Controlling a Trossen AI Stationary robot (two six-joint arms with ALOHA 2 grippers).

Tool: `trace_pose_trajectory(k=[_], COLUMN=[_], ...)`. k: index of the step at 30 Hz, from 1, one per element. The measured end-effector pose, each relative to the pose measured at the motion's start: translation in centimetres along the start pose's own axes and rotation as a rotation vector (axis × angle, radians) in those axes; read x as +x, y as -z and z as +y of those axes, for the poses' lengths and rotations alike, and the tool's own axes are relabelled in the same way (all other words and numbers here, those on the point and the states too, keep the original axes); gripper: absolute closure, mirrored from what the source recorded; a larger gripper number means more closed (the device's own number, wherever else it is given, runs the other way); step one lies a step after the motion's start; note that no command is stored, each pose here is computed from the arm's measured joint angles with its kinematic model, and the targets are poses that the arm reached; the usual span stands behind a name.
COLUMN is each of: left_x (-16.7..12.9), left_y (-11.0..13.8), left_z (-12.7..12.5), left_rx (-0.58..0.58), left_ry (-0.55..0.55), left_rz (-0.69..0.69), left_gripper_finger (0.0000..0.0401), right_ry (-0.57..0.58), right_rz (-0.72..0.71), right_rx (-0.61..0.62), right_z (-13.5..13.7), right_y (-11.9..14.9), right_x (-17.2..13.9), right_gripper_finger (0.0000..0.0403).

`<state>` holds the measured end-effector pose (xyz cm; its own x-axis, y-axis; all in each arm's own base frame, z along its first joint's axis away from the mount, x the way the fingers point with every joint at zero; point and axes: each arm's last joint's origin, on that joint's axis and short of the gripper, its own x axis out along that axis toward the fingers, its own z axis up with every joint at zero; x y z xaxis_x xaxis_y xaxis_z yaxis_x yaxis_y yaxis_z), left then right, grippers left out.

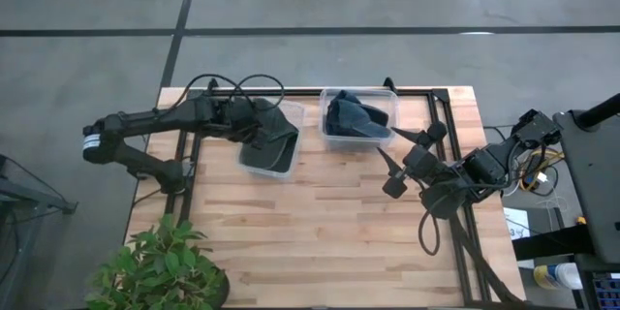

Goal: Pick & Place hat
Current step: Put the green cap into the left transparent bin, then return to Home Position

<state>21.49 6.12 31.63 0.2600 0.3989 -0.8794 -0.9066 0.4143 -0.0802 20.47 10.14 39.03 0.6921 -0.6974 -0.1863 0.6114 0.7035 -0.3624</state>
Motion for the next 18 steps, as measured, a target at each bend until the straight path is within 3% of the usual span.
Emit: trace_pose_trajectory(k=[9, 14, 18], left_x=[-0.3, -2.1, -3.7], left_y=[-0.2, -0.7, -0.9], left_z=[-0.2, -0.1, -0.2], left_rx=[0.028, 0.061, 0.105], left_ry=[0.024, 0.116, 0.225], left_rz=[-0.001, -0.025, -0.104], left_gripper_finger=[0.0244, 0.0234, 0.0234], right_ry=[-0.016, -0.127, -0.243], right_rz=[0.007, 0.051, 0.106], right_rx=[0.018, 0.018, 0.008], right_z=[0.0, 0.3, 0.9], right_y=[0.0, 0.1, 0.8], right_x=[0.0, 0.0, 0.0], right_gripper_finger=[0.0149, 0.0154, 0.0194])
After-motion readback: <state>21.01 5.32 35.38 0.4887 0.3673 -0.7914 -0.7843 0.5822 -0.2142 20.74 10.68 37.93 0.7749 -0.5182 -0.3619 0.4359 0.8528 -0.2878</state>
